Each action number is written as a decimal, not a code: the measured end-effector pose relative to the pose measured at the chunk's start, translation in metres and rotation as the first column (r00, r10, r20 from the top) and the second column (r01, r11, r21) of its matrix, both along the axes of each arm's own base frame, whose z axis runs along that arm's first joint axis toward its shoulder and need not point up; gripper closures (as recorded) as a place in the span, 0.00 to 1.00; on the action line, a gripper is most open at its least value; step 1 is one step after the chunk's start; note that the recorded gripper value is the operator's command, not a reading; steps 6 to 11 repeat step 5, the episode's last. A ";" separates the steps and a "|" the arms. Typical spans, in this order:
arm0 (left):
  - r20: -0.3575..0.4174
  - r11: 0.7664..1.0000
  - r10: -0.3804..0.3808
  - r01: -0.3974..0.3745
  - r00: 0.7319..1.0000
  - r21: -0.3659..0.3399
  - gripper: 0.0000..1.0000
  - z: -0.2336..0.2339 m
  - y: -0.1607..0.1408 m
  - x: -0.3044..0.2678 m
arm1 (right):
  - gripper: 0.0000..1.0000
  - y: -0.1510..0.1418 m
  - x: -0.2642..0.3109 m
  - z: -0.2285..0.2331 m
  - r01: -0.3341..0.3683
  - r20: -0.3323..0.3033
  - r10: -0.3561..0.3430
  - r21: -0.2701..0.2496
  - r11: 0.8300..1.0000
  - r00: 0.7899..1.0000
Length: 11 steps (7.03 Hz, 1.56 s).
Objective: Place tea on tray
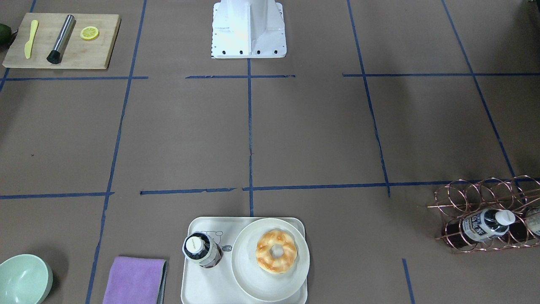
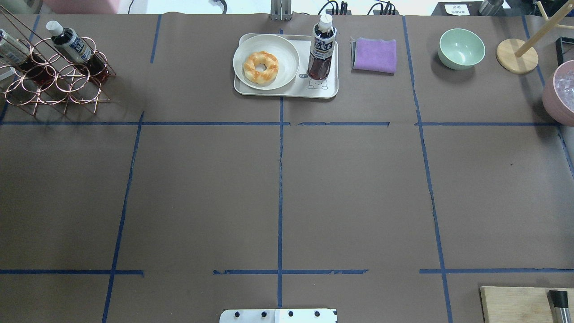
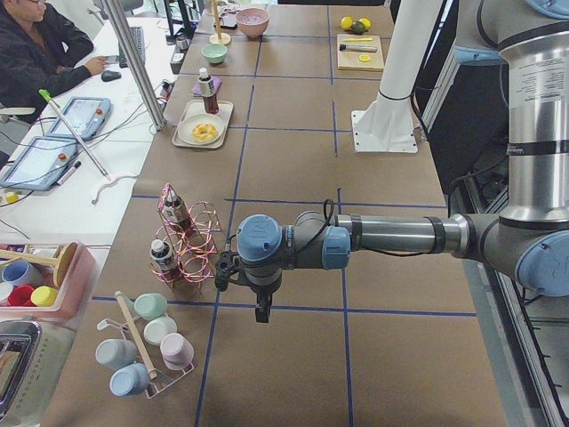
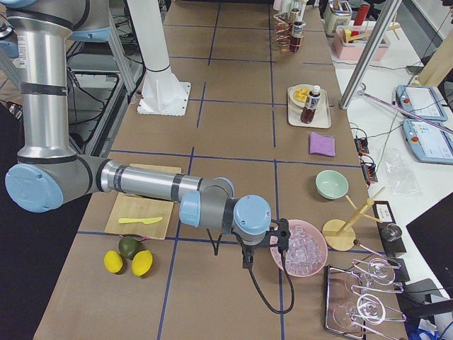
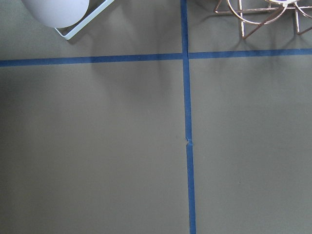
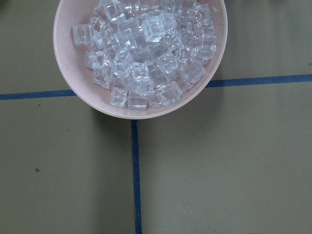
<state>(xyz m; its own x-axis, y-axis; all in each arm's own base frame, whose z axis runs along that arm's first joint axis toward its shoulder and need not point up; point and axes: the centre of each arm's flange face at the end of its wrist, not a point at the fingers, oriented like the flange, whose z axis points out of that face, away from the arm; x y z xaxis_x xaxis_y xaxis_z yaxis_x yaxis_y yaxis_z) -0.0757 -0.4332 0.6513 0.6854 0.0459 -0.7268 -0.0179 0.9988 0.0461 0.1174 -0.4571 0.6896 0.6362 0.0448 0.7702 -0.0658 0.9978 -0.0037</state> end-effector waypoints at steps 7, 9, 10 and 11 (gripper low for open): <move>0.000 1.000 0.000 0.000 1.000 0.007 0.00 -0.001 -0.003 0.000 | 0.00 0.000 0.002 0.000 -0.003 -0.002 0.003 0.002 1.000 1.000; 0.000 1.000 0.000 0.000 1.000 0.007 0.00 -0.001 -0.003 0.000 | 0.00 0.000 0.002 0.000 -0.003 -0.002 0.003 0.002 1.000 1.000; 0.000 1.000 0.000 0.000 1.000 0.007 0.00 -0.001 -0.003 0.000 | 0.00 0.000 0.002 0.000 -0.003 -0.002 0.003 0.002 1.000 1.000; 0.000 1.000 0.000 0.000 1.000 0.007 0.00 -0.001 -0.003 0.000 | 0.00 0.000 0.002 0.000 -0.003 -0.002 0.003 0.002 1.000 1.000</move>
